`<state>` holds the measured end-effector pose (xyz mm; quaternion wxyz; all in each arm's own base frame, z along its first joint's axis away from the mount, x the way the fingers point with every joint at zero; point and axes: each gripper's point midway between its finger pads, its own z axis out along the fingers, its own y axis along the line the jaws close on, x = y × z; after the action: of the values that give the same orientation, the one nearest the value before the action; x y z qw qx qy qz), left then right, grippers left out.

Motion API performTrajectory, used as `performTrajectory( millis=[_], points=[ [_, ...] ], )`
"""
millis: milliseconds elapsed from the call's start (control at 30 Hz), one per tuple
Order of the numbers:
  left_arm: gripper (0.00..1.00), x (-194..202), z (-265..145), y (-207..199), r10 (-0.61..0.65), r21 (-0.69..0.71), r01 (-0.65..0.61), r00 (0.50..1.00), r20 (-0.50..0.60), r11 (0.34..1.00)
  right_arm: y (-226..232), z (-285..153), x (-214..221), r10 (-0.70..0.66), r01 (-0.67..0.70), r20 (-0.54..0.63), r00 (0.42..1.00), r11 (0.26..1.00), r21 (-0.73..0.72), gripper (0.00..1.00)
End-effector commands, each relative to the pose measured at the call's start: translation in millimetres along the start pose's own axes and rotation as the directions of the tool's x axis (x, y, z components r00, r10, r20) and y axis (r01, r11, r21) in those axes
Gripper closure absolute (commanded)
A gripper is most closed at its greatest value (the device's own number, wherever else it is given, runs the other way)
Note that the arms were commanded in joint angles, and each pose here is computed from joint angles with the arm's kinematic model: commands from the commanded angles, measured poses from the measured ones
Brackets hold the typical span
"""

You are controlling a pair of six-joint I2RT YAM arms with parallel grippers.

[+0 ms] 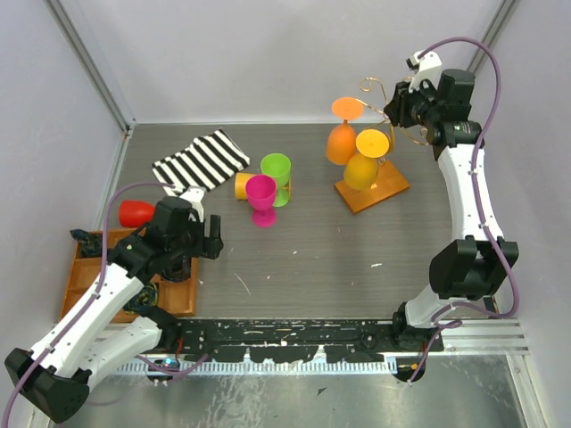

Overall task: Place the wine glass upside down on the wine glass rack
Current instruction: Adjust the wine rack at the center of the board.

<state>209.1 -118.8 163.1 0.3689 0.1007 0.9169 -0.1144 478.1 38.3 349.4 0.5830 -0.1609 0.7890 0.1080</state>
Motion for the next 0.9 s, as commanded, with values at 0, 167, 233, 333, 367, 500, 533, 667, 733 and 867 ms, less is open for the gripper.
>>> performTrajectory(
  millis=[0, 167, 233, 333, 367, 500, 533, 667, 733, 867],
  points=[
    [0.15, -5.2, 0.5, -2.7, -0.001, 0.010, 0.001, 1.000, 0.019, 1.000, -2.7, 1.7, -2.6, -0.021, 0.021, 0.006, 1.000, 0.999, 0.026, 0.66],
    [0.15, -4.9, 1.0, -2.7, -0.003, 0.009, 0.003, 1.000, 0.016, 1.000, -6.0, 4.1, 3.7, -0.005, 0.005, -0.013, 1.000, 0.998, 0.056, 0.86],
    [0.15, -5.0, 1.2, -2.8, -0.003, 0.010, 0.003, 1.000, 0.016, 1.000, -6.9, 4.5, 3.0, 0.010, -0.009, -0.011, 1.000, 0.997, 0.081, 0.91],
    [0.15, -4.4, 1.7, -2.6, -0.003, 0.008, 0.002, 1.000, 0.013, 1.000, -4.1, 4.0, -3.4, 0.034, -0.035, 0.009, 0.999, 0.992, 0.121, 0.99],
    [0.15, -4.4, 1.4, -2.8, -0.003, 0.009, 0.003, 1.000, 0.013, 1.000, -2.5, 3.6, -6.6, 0.042, -0.044, 0.019, 0.999, 0.990, 0.134, 0.99],
    [0.15, -4.8, 1.2, -2.2, -0.004, 0.006, 0.004, 1.000, 0.015, 1.000, 9.3, 0.3, -23.3, 0.098, -0.110, 0.075, 0.992, 0.975, 0.191, 0.99],
    [0.15, -4.4, 1.3, -2.4, -0.004, 0.007, 0.004, 1.000, 0.014, 1.000, 9.2, -1.6, -27.0, 0.116, -0.133, 0.090, 0.989, 0.968, 0.214, 0.99],
    [0.15, -4.1, 1.1, -1.2, -0.006, 0.002, 0.006, 1.000, 0.016, 1.000, 11.1, -14.4, -44.2, 0.194, -0.232, 0.169, 0.966, 0.940, 0.248, 0.99],
    [0.15, -4.8, 1.0, -1.5, -0.006, 0.003, 0.006, 1.000, 0.018, 1.000, 13.8, -22.2, -54.0, 0.221, -0.270, 0.206, 0.953, 0.930, 0.250, 0.99],
    [0.15, -4.5, 1.0, -1.7, -0.006, 0.004, 0.006, 1.000, 0.015, 1.000, 24.7, -28.9, -64.4, 0.241, -0.296, 0.237, 0.941, 0.926, 0.234, 0.99]
  ],
)
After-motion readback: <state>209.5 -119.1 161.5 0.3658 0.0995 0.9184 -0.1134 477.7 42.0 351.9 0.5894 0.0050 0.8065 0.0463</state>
